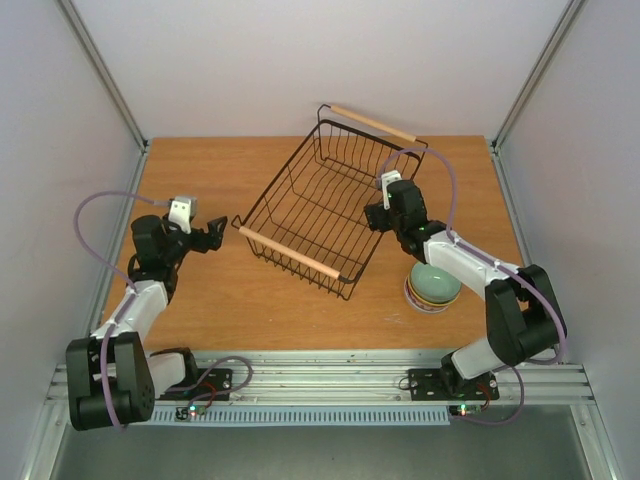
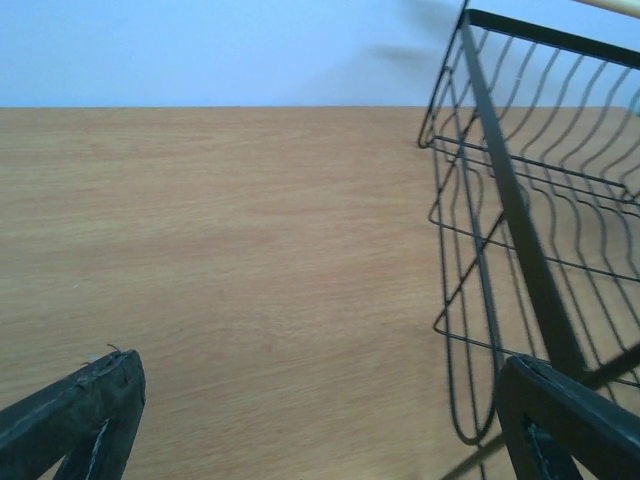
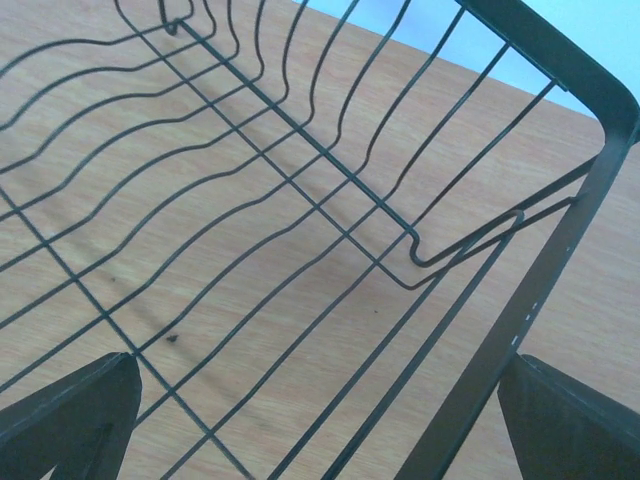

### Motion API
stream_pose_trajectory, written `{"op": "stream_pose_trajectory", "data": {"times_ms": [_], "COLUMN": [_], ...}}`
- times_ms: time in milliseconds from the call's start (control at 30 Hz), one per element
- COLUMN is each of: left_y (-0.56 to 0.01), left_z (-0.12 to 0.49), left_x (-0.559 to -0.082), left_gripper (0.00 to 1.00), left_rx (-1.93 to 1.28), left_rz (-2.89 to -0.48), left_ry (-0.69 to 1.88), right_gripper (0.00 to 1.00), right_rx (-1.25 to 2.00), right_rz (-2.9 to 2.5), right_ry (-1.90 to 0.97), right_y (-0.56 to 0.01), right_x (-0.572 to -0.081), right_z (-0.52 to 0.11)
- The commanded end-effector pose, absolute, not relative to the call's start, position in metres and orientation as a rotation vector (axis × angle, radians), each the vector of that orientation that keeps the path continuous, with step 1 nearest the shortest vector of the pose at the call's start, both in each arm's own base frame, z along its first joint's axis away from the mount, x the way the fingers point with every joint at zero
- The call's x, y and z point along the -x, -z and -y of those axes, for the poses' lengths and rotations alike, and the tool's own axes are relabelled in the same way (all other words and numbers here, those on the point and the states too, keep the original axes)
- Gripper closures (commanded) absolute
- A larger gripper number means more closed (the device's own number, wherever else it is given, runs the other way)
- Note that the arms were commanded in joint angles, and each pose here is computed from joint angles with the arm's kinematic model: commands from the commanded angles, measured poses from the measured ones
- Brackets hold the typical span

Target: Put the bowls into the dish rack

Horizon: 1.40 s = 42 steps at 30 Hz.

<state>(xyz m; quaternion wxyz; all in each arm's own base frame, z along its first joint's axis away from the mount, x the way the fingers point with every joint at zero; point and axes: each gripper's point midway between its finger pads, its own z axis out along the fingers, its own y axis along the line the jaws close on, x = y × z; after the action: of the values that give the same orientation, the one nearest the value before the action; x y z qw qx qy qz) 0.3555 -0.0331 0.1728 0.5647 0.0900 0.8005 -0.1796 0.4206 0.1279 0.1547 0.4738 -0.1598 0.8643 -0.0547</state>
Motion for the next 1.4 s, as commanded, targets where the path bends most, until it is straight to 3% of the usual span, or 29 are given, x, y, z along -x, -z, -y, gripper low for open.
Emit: {"op": "stream_pose_trajectory", "data": {"times_ms": [0,233,433,633,967,1367], "left_y": [-0.188,-0.158,-0.130,-0.120,-0.120,-0.102], "left_z": [0.013,0.018,0.041,0.064,0.078,0.125], "left_x": [-0.372,-0.387,-0.399,-0.402,-0.388,-0.353], "left_gripper": [0.04,0.11,0.17,0.19,0.19,0.25], "left_rx": [-0.145,-0.102,-0.141,-0.234,-0.307,-0.535], "left_rz": [-1.824,-1.961,-2.074,-2.109,-2.105,-2.205], "left_ry": [0.311,0.410,0.434,0.450,0.528,0.733], "right_gripper": [0.01,0.01,0.05,0.06,0.06,0.05], "right_rx": [0.365,0.092,-0.382,-0.624,-0.621,-0.457], "right_rz": [-2.084,-2.013,-1.962,-2.187,-2.475,-2.487], "right_ry": [0.038,-0.006,0.177,0.334,0.138,0.084], "right_y": [-0.182,-0.239,-0.274,-0.217,-0.107,-0.100], "right_x": [-0.416,-0.413,-0.398,-0.403,-0.439,-0.454], "right_z": [-0.138,-0.113,-0.026,0.032,-0.005,-0.040]}}
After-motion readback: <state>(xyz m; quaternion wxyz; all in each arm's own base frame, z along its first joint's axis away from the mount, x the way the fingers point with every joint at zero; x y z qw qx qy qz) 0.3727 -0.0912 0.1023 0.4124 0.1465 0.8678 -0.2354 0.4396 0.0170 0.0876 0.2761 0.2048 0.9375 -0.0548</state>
